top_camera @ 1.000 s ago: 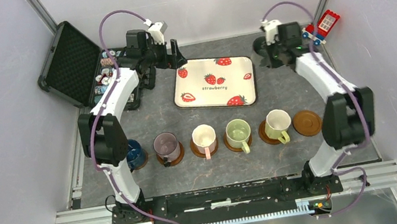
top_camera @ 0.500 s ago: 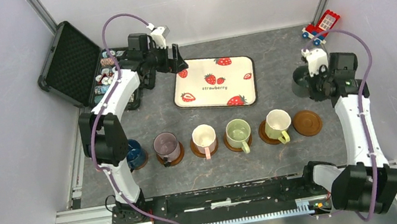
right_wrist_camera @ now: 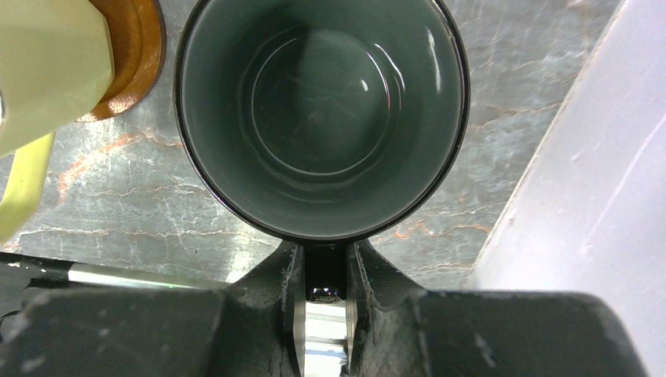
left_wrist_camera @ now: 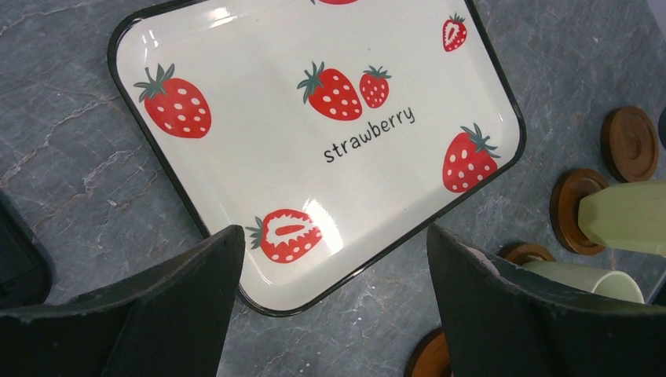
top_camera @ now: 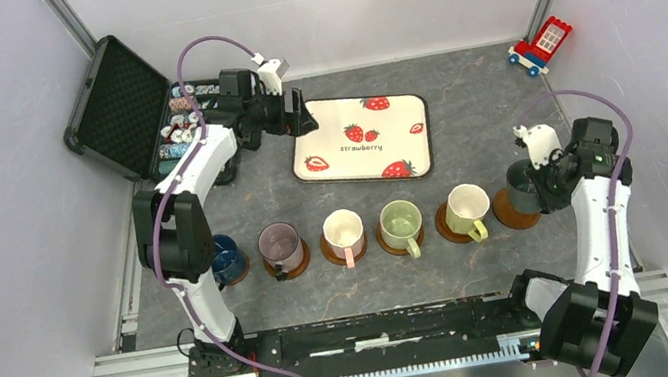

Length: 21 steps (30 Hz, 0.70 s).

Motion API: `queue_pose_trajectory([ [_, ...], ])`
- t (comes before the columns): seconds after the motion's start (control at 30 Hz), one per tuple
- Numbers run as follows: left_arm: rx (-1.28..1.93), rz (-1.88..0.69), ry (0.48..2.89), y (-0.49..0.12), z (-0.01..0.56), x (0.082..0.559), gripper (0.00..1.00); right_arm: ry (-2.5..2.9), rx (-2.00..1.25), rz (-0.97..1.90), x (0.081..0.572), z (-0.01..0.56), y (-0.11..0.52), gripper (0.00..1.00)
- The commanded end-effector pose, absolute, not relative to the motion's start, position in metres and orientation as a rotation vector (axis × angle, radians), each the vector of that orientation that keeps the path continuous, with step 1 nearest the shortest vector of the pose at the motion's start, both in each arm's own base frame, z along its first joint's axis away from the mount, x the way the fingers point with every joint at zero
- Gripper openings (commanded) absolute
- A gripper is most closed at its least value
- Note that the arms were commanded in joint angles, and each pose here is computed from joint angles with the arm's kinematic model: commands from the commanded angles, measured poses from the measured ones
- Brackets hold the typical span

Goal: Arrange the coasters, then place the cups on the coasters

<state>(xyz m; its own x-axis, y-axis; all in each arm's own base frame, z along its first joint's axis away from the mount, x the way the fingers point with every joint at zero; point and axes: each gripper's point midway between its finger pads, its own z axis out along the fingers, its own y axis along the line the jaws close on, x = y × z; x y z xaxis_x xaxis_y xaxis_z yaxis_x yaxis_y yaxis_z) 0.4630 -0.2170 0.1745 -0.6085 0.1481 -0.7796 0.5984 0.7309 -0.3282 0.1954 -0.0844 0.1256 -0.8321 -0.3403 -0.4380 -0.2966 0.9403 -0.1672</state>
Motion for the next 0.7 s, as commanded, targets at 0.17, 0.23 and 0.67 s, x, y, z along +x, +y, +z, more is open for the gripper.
queue_pose_trajectory([
  [0.17, 0.662, -0.698, 2.035, -0.215, 0.200, 0.456, 0.92, 2.510, -0.405, -0.120, 0.205, 0.122, -0.089, 0.00],
  [0.23, 0.665, -0.690, 2.032, -0.214, 0.201, 0.457, 0.92, 2.489, -0.387, -0.115, 0.206, 0.121, -0.090, 0.00],
  [0.67, 0.657, -0.694, 2.038, -0.216, 0.194, 0.464, 0.92, 2.464, -0.374, -0.048, 0.213, 0.110, -0.091, 0.00],
])
